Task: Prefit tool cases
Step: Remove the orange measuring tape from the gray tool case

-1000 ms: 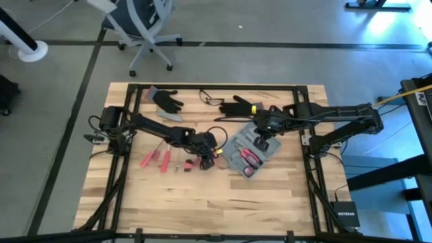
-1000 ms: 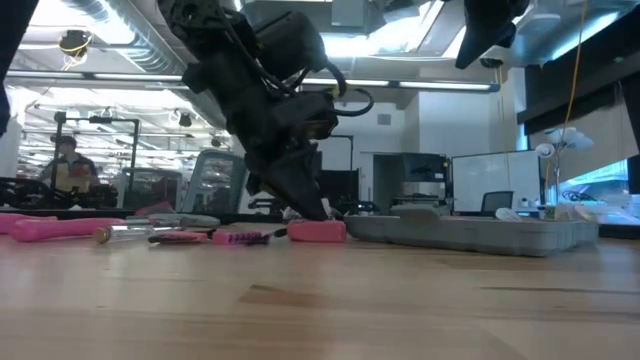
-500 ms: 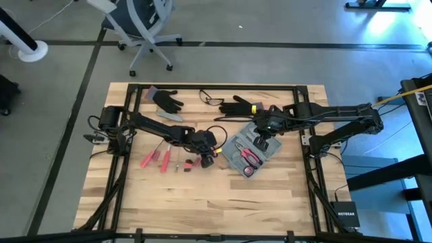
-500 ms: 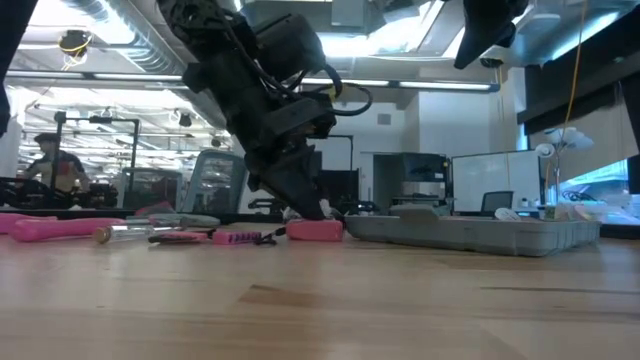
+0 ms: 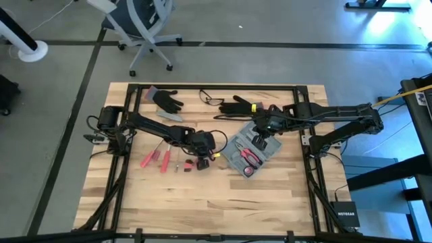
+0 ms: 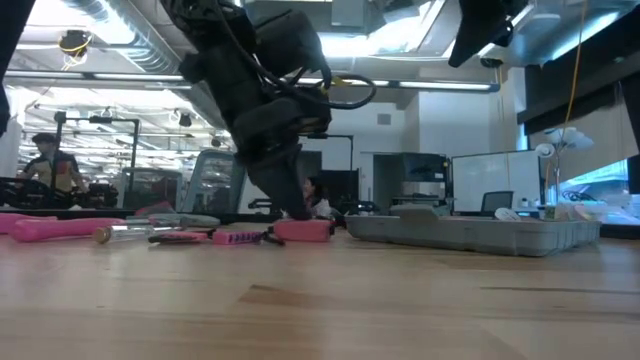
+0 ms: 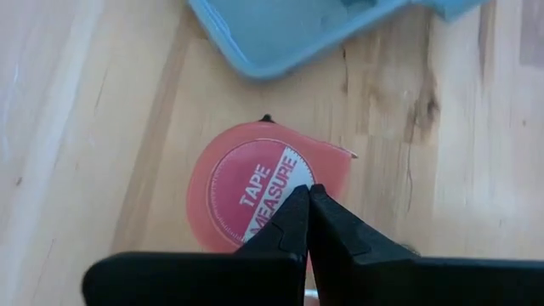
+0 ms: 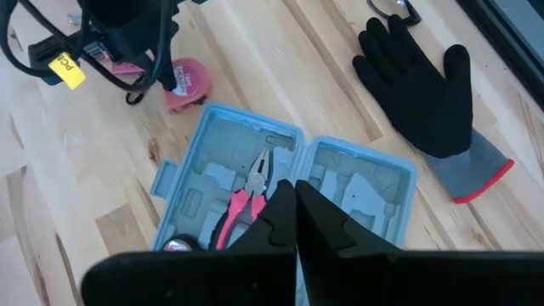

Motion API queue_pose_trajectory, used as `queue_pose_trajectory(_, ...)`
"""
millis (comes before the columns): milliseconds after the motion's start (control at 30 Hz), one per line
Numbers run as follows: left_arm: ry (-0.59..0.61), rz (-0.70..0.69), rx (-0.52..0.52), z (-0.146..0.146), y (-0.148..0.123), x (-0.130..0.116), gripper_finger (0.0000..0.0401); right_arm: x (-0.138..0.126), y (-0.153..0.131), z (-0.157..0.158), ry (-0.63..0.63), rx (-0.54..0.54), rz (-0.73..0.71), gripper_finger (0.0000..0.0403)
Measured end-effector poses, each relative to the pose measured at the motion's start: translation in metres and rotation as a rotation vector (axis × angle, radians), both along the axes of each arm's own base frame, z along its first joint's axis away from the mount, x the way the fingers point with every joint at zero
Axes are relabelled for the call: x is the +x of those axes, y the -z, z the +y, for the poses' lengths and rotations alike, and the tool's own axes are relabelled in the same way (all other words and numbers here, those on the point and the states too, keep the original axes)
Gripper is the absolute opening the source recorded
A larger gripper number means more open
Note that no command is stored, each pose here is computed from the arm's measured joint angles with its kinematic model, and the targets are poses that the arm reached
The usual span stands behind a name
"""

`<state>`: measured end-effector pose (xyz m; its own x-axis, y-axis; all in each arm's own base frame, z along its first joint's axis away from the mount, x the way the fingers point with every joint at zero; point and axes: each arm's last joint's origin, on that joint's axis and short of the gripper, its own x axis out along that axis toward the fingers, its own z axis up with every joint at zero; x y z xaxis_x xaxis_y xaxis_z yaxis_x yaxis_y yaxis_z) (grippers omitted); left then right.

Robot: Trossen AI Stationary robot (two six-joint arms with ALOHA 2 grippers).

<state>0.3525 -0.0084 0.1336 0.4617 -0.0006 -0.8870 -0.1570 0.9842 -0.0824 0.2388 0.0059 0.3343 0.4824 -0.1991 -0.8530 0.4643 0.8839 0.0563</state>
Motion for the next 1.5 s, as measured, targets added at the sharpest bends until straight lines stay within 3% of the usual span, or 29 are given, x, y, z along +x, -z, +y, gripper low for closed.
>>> queue_pose_trajectory(267, 0.066, 0.048, 0.035, -0.004, -0.005, 0.0, 0.0, 0.001, 0.0, 0.0, 0.001, -0.001, -0.006, 0.0)
queue_pose_trajectory(467, 0.133, -0.006, 0.074, -0.01, -0.01, 0.007, 0.0, 0.001, 0.0, -0.001, 0.015, -0.014, -0.008, 0.0)
queue_pose_trajectory(600, 0.069, -0.031, 0.036, -0.01, -0.01, 0.009, 0.0, 0.001, 0.0, -0.001, 0.029, -0.007, -0.011, 0.0)
queue_pose_trajectory(967, 0.106, -0.038, -0.044, -0.04, -0.011, 0.007, 0.0, 0.002, -0.001, 0.0, 0.039, 0.0, -0.036, 0.0)
queue_pose_trajectory(1133, 0.121, -0.017, 0.039, -0.041, -0.011, 0.005, 0.0, 0.002, -0.001, -0.001, 0.043, -0.007, -0.037, 0.0)
queue_pose_trajectory(1500, 0.104, 0.001, 0.103, -0.024, -0.011, 0.005, 0.0, 0.002, -0.001, -0.001, 0.064, 0.008, -0.042, 0.0)
